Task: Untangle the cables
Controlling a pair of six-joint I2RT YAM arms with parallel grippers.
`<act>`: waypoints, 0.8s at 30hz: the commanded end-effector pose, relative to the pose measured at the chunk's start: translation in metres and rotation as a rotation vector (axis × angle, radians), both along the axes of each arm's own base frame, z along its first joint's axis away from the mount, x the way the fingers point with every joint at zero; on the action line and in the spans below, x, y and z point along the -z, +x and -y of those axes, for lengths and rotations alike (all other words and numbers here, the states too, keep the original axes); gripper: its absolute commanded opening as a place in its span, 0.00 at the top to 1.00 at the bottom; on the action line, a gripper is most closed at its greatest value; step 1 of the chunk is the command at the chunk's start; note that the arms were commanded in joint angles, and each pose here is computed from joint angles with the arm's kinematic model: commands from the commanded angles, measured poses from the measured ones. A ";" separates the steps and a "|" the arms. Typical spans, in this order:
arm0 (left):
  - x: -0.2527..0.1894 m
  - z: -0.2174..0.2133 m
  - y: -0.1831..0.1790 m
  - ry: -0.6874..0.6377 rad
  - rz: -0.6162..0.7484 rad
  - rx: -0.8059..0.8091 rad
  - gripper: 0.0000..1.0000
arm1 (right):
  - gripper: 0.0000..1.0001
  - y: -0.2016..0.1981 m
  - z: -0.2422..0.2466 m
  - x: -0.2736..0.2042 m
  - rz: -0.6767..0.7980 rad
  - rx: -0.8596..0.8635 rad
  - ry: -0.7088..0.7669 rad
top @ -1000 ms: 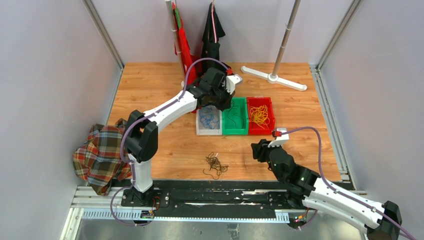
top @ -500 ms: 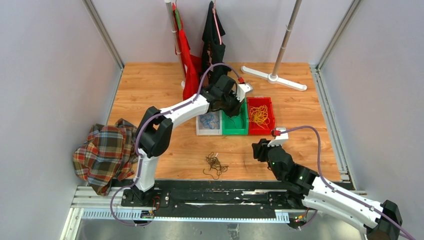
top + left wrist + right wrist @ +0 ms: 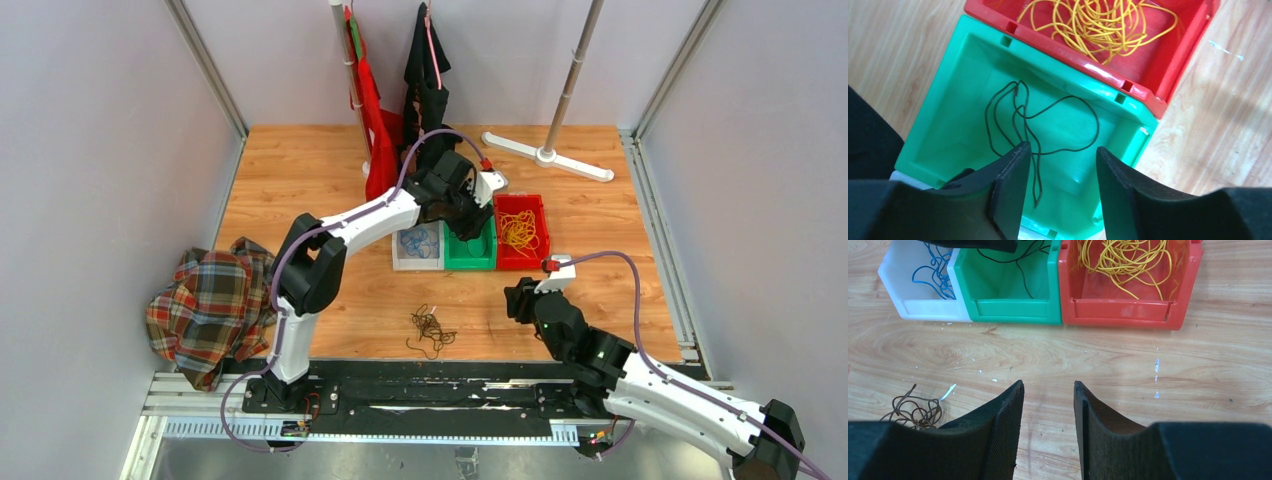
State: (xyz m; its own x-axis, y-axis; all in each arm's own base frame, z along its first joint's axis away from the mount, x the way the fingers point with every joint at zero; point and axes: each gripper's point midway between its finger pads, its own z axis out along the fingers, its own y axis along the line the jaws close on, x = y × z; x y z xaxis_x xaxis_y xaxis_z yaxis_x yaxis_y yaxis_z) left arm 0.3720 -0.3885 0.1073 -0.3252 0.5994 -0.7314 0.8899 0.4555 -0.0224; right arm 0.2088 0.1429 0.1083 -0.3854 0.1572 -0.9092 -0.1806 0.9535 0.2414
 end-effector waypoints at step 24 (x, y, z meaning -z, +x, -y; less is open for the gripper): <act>-0.005 -0.126 -0.206 0.132 -0.299 0.458 0.25 | 0.59 0.006 -0.012 -0.017 0.009 -0.033 0.025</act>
State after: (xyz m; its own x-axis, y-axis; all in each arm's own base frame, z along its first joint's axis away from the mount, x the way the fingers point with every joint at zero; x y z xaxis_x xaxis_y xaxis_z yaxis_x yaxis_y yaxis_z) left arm 0.1852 -0.2629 0.1284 -0.1398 0.8145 -0.5631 0.9825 0.0435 -0.1809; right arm 0.2076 0.1521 0.1077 -0.4085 0.1273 -0.9038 -0.2191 0.9476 0.2325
